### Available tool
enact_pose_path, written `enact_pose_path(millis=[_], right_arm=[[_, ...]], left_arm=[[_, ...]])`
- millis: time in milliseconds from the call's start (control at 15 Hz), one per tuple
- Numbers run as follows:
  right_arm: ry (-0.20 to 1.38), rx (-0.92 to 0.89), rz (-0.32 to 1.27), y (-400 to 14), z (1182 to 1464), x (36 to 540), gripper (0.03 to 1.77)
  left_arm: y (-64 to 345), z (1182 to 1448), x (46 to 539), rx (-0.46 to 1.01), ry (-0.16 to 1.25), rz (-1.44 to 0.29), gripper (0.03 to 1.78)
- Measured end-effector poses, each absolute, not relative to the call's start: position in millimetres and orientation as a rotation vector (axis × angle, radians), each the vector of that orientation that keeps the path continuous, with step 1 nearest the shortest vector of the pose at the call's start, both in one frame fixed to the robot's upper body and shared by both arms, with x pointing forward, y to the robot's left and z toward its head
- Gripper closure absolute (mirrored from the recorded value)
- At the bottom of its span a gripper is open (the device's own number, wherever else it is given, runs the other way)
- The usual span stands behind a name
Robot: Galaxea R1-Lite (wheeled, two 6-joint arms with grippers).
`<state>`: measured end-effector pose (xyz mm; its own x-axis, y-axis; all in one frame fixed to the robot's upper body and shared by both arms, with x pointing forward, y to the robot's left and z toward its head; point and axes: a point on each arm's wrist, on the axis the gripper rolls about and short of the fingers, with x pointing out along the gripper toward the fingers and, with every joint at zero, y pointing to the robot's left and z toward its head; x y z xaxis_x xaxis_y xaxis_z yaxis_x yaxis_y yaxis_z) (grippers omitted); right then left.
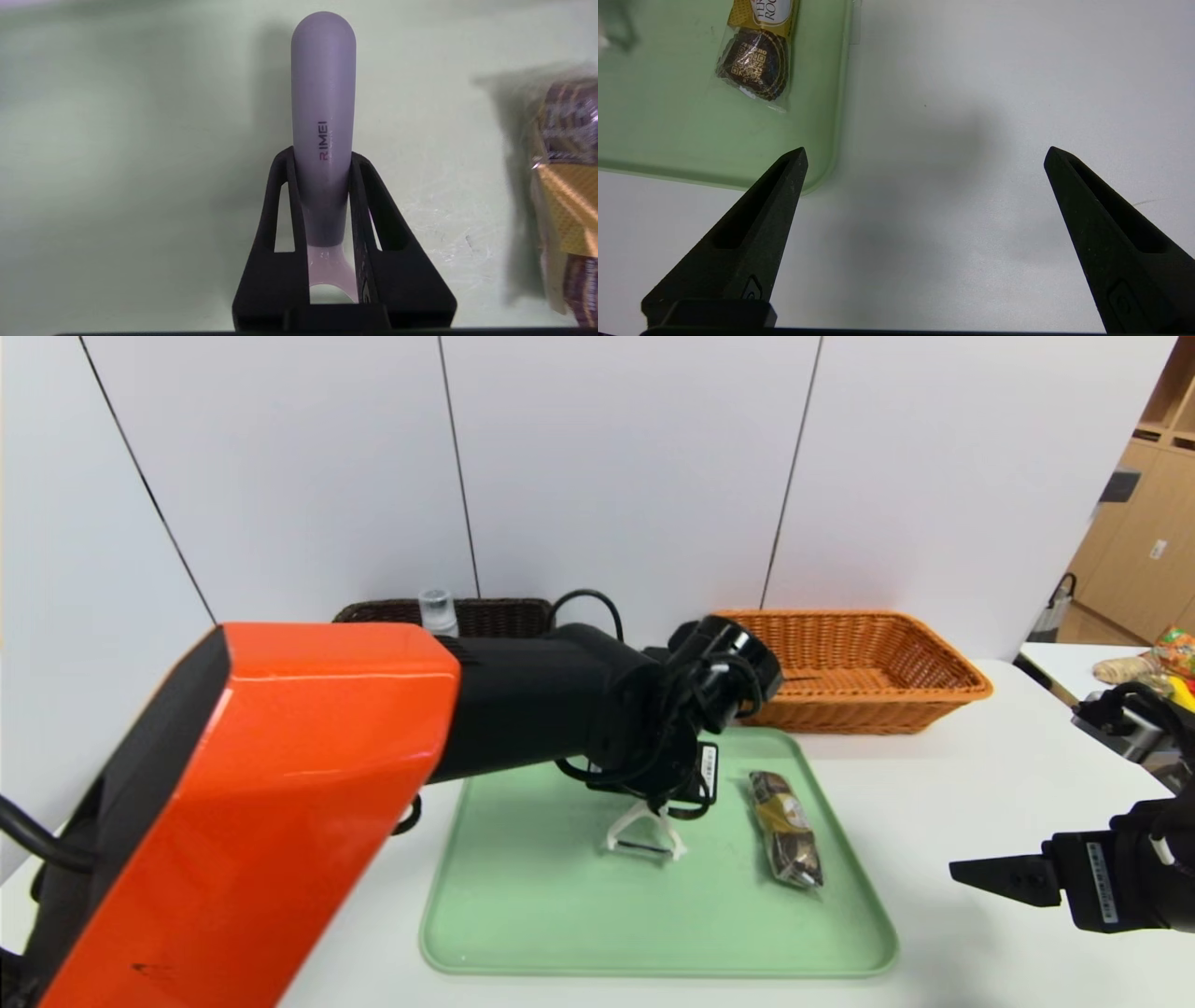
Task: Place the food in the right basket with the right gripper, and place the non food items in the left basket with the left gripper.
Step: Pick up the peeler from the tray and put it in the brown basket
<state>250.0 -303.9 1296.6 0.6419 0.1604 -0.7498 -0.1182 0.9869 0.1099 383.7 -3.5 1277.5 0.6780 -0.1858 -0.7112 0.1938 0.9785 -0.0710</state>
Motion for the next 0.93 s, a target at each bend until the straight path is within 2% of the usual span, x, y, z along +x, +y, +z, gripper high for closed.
enact_pose_path(millis=[400, 667, 933], right_arm=[[0.855, 0.055, 0.160, -304, 1297, 248, 0.04], [0.862, 0.054, 0.160, -304, 1295, 247, 0.04], [0.870, 0.052, 0.159, -305, 1293, 247, 0.04]], left_arm=[[92, 1364, 412, 0.048, 0.631, -0.159, 1.51], [152, 1391, 430, 0.095, 0.591, -0.220, 1.51], [187, 1404, 444, 0.195, 0.516, -0.334, 1.51]])
